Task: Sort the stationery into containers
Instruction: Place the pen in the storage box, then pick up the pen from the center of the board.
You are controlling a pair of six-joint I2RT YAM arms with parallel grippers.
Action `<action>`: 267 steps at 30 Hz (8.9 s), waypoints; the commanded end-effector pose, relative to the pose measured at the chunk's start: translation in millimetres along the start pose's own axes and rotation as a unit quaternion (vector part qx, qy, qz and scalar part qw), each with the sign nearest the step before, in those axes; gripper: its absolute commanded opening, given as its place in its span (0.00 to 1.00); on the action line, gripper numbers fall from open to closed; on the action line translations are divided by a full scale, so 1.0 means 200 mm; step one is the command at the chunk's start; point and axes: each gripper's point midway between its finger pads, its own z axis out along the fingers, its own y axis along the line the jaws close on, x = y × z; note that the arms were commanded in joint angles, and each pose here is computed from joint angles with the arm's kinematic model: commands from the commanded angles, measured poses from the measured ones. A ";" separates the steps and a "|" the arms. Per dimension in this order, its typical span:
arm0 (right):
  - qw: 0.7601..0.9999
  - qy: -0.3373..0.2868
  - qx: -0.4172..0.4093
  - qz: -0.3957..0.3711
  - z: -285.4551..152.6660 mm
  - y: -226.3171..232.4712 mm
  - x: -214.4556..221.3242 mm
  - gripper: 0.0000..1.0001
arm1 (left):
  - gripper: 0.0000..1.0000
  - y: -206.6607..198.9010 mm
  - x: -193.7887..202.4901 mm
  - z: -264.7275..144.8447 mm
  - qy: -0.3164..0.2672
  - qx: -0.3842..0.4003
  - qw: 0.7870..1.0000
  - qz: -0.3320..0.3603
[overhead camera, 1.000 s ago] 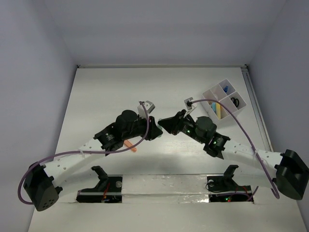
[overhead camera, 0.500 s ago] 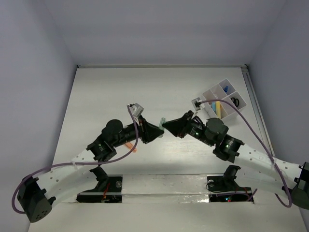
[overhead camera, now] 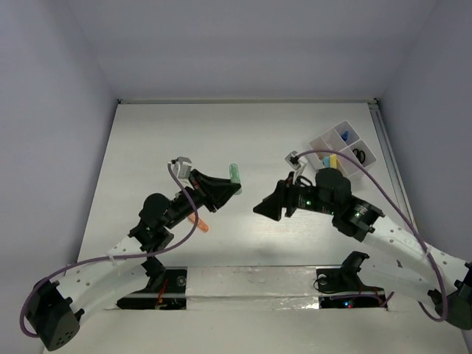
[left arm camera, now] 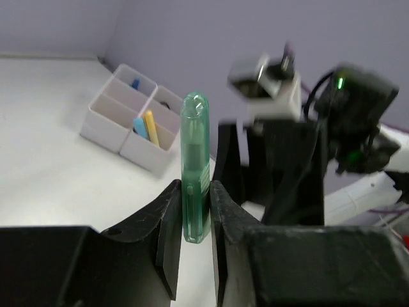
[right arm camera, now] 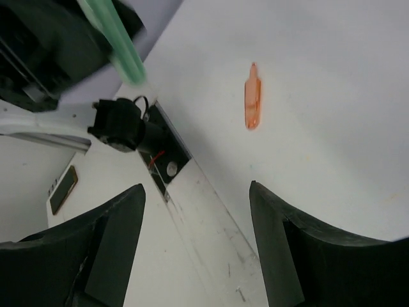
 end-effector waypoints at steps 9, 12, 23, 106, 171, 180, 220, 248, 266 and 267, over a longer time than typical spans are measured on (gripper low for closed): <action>0.977 -0.077 -0.141 -0.144 -0.08 0.34 -0.52 0.80 | 0.00 -0.19 0.15 -0.10 0.044 0.128 0.990 -0.030; 0.972 -0.073 -0.166 -0.150 -0.04 0.38 -0.55 0.78 | 0.00 -0.19 0.16 -0.10 0.047 0.135 0.989 -0.038; 0.970 -0.045 -0.192 -0.140 0.01 0.39 -0.52 0.63 | 0.00 -0.18 0.17 -0.05 0.050 0.137 0.988 -0.046; 0.819 -0.409 0.403 0.009 -0.81 -0.69 -0.85 0.00 | 0.98 0.16 0.17 -0.18 0.040 -0.057 0.997 -0.025; 0.951 -0.097 0.273 -0.108 0.19 -0.74 -0.51 0.61 | 0.99 -0.03 -0.26 -0.27 -0.082 -0.093 0.992 -0.012; 0.978 0.039 0.136 -0.157 0.80 -0.30 -0.03 0.62 | 0.99 -0.03 -0.66 -0.49 -0.156 -0.200 0.966 0.054; 0.944 0.048 0.253 -0.208 0.89 -0.44 0.42 0.00 | 0.99 0.37 -0.27 -0.33 -0.083 -0.334 0.939 -0.004; 0.952 -0.066 0.240 -0.178 0.48 -0.29 0.04 0.00 | 0.65 0.57 0.21 -0.16 0.007 -0.315 0.948 -0.045; 0.962 -0.074 0.206 -0.166 0.47 -0.22 0.04 0.00 | 0.44 0.62 0.21 -0.10 0.005 -0.312 0.949 -0.029; 0.962 -0.075 0.205 -0.165 0.47 -0.22 0.04 0.00 | 0.40 0.61 0.21 -0.10 0.006 -0.311 0.950 -0.028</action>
